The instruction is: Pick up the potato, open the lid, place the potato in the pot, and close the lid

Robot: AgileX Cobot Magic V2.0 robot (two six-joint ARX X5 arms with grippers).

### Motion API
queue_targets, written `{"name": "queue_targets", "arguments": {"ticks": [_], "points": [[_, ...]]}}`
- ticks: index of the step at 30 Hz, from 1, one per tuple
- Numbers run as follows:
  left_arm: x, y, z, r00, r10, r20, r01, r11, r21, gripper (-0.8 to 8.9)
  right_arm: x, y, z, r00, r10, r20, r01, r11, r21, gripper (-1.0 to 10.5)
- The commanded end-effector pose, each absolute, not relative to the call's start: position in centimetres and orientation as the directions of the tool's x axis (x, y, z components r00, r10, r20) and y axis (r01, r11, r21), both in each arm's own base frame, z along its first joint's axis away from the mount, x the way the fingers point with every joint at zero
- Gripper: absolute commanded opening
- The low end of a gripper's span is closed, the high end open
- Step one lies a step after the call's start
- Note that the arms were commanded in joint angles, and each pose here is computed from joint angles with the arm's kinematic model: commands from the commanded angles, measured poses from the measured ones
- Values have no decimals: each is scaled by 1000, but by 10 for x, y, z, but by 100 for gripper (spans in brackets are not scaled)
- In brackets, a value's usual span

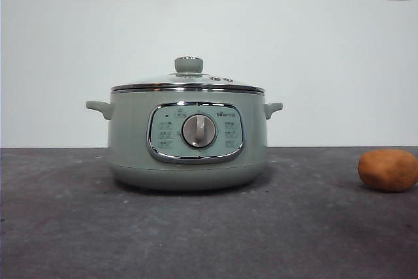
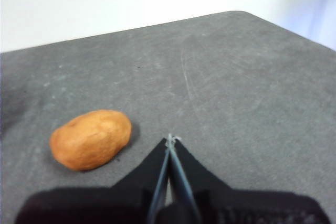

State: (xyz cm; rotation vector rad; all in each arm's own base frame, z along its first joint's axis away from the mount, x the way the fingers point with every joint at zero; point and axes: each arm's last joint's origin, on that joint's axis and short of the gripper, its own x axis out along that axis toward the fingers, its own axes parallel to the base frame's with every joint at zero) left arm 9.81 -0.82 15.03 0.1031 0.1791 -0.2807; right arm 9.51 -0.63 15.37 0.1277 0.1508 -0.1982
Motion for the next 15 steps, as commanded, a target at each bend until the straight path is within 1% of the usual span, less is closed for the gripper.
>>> {"name": "queue_targets", "arguments": {"ticks": [1,6,10,12,15], "points": [[99,-8,149,947,-266,-180,280,958,56,-5,95,-6,153,971,-180,-159,208,961,180,-5],[99,-8,153,955,-264,-138,267,964,7,-6,93,-5,168,980,-158,-122,179,965,190,-8],[99,-8,161,959,-263,-103,263,965,-11,-6,88,-5,190,983,-158,-91,173,965,196,-8],[99,-8,165,960,-263,-95,262,965,-25,-6,87,-5,200,984,-156,-83,171,961,216,-8],[98,-8,175,962,-263,-77,260,965,-44,-6,86,-4,218,991,-120,-65,132,964,232,-8]]}}
